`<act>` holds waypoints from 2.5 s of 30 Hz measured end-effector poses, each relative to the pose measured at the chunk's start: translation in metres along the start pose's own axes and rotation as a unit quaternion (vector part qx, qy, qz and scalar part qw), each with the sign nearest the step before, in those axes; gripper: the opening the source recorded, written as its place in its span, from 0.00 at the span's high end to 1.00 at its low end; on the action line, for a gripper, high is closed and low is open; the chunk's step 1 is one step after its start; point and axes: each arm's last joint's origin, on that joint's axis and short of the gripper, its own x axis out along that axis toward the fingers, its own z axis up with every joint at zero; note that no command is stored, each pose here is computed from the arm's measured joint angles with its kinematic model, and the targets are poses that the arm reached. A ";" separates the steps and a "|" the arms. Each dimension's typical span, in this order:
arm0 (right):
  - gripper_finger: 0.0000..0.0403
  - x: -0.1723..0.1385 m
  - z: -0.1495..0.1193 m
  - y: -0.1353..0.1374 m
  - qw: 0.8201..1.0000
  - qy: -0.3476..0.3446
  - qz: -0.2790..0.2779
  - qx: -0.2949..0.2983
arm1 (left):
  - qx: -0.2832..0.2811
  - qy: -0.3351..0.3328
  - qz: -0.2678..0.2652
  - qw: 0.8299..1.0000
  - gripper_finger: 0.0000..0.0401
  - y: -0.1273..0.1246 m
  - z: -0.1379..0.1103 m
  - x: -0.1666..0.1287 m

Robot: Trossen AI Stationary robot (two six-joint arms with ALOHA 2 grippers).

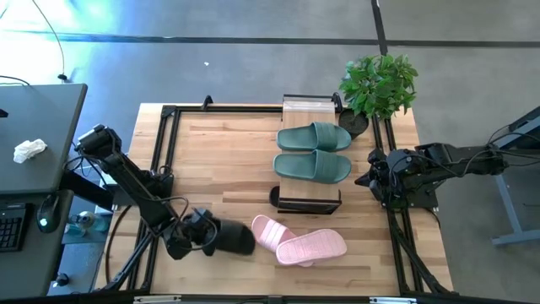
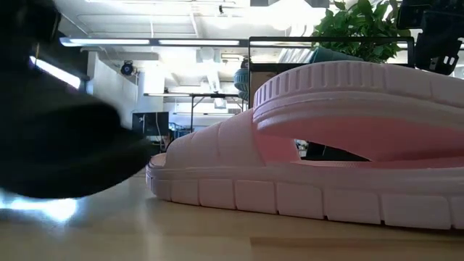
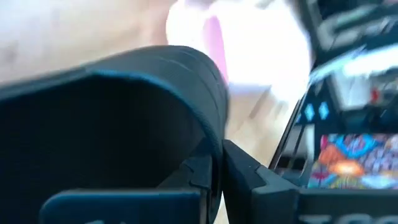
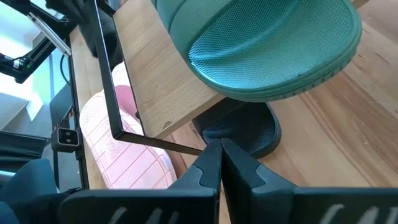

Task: Pick and place slides into the shelf
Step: Put the black slipper under the shelf

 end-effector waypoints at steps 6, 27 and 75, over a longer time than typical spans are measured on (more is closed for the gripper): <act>1.00 0.000 0.000 0.000 1.000 0.000 0.000 0.000 | 0.009 -0.114 -0.044 0.992 0.99 -0.014 0.021 -0.021; 1.00 0.000 0.001 0.001 1.000 -0.004 0.002 0.014 | 0.108 -0.317 0.077 0.939 1.00 0.009 0.173 -0.074; 1.00 0.000 0.002 0.001 1.000 -0.012 -0.001 0.014 | -0.043 -0.052 -0.034 0.997 1.00 0.081 0.263 0.111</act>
